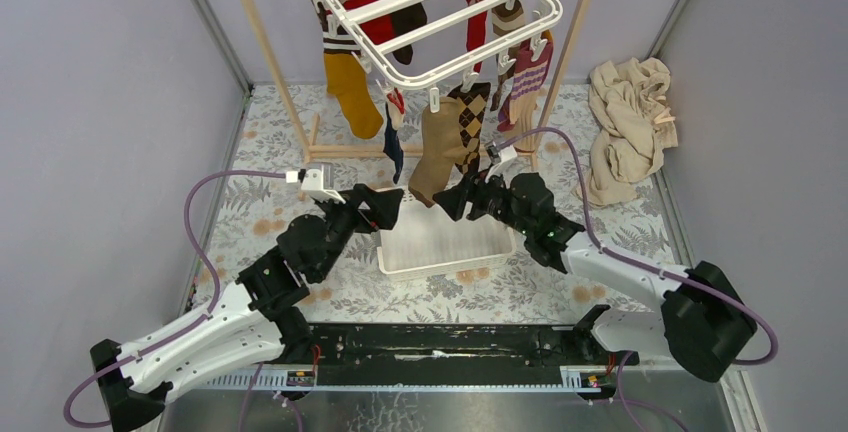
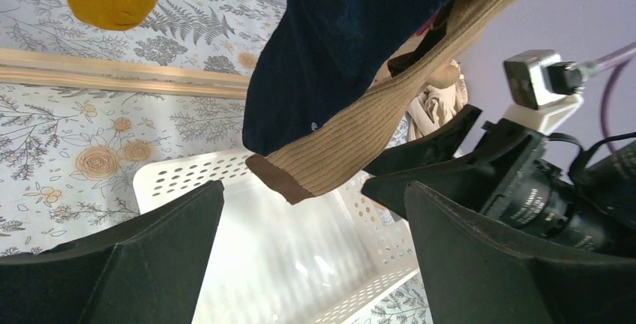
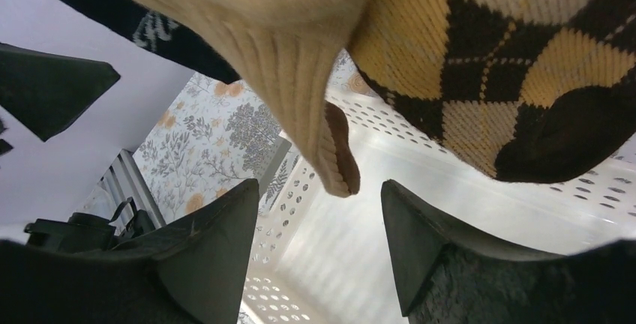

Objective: Remove the socks clipped to the hanger
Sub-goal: Remove the sock from the hanger.

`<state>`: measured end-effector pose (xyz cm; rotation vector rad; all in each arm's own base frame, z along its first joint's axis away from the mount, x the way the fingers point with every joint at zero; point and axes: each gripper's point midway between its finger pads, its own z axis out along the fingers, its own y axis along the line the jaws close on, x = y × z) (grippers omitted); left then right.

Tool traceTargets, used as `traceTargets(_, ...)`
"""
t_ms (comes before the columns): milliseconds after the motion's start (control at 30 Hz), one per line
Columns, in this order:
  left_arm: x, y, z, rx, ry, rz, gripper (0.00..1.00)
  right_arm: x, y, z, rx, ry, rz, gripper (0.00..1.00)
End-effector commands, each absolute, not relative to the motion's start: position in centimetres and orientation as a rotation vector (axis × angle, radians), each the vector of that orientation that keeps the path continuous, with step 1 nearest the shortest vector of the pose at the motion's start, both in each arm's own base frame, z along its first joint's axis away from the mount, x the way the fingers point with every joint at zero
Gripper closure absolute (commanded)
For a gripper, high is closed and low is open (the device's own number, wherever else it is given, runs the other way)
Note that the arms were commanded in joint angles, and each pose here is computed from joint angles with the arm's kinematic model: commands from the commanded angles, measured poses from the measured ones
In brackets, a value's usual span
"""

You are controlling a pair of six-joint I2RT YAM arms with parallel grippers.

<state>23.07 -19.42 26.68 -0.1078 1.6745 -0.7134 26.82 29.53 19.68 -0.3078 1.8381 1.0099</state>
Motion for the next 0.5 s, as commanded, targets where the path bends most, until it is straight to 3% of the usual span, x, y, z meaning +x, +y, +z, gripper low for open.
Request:
traceTargets(0,22.6,-20.1,28.0,-0.090,1.653,-0.770,0.01,27.8,30.4,21.0,-0.272,1.705,1.059,0.31)
traceTargets(467,22.3,-20.5,27.7,-0.076,1.662,-0.796,0.01,28.4,32.6,20.9,-0.237,1.600,1.207,0.32)
